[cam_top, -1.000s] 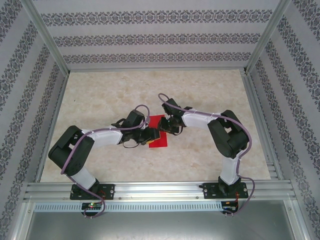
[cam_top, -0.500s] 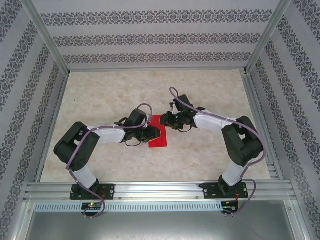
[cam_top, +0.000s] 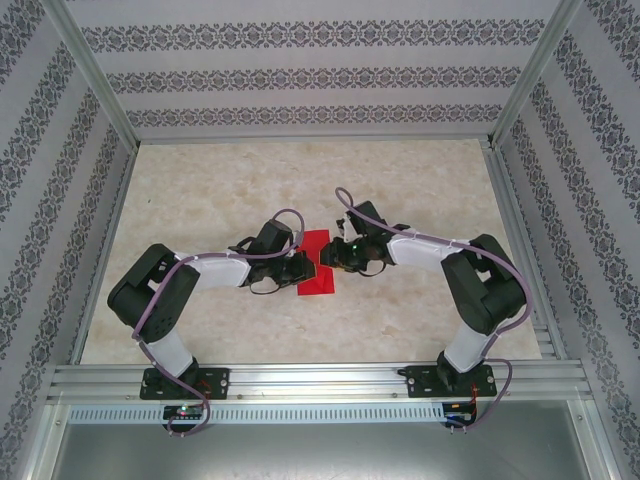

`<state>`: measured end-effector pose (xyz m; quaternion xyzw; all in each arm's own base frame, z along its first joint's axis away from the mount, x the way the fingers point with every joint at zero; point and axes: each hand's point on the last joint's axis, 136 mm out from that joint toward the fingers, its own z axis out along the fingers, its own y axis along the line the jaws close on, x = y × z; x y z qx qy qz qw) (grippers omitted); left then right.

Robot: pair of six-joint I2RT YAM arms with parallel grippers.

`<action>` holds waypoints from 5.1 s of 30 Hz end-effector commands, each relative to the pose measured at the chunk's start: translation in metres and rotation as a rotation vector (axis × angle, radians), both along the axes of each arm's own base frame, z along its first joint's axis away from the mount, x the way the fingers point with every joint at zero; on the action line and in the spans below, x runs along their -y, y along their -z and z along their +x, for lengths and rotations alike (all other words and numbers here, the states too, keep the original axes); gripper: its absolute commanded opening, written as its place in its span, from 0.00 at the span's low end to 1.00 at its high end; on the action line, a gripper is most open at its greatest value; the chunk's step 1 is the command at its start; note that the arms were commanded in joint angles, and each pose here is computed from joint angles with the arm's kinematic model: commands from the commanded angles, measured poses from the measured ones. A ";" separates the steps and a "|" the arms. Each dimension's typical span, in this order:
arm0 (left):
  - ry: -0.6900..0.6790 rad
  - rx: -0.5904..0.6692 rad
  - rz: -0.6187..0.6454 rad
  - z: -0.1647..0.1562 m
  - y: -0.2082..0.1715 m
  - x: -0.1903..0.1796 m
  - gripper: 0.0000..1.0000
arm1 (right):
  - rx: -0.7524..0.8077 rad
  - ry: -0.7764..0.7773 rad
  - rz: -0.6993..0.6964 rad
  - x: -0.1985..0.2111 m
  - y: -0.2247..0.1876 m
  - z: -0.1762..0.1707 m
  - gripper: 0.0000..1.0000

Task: Fold a paper plane with a square sheet of paper (pick it up from the middle)
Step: Fold the triangle a second time at the center of the table.

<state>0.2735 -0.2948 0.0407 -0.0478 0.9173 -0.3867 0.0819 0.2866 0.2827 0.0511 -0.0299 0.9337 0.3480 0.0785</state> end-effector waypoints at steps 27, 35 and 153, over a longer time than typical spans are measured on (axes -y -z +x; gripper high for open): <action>0.016 0.047 -0.002 -0.003 -0.012 0.002 0.02 | -0.008 -0.085 -0.003 -0.017 0.009 -0.005 0.13; 0.050 0.080 -0.065 0.003 -0.029 0.015 0.04 | 0.041 -0.048 -0.090 -0.001 0.011 0.011 0.03; 0.049 -0.003 0.078 0.011 0.019 0.011 0.02 | 0.033 -0.040 -0.142 0.004 0.029 0.022 0.07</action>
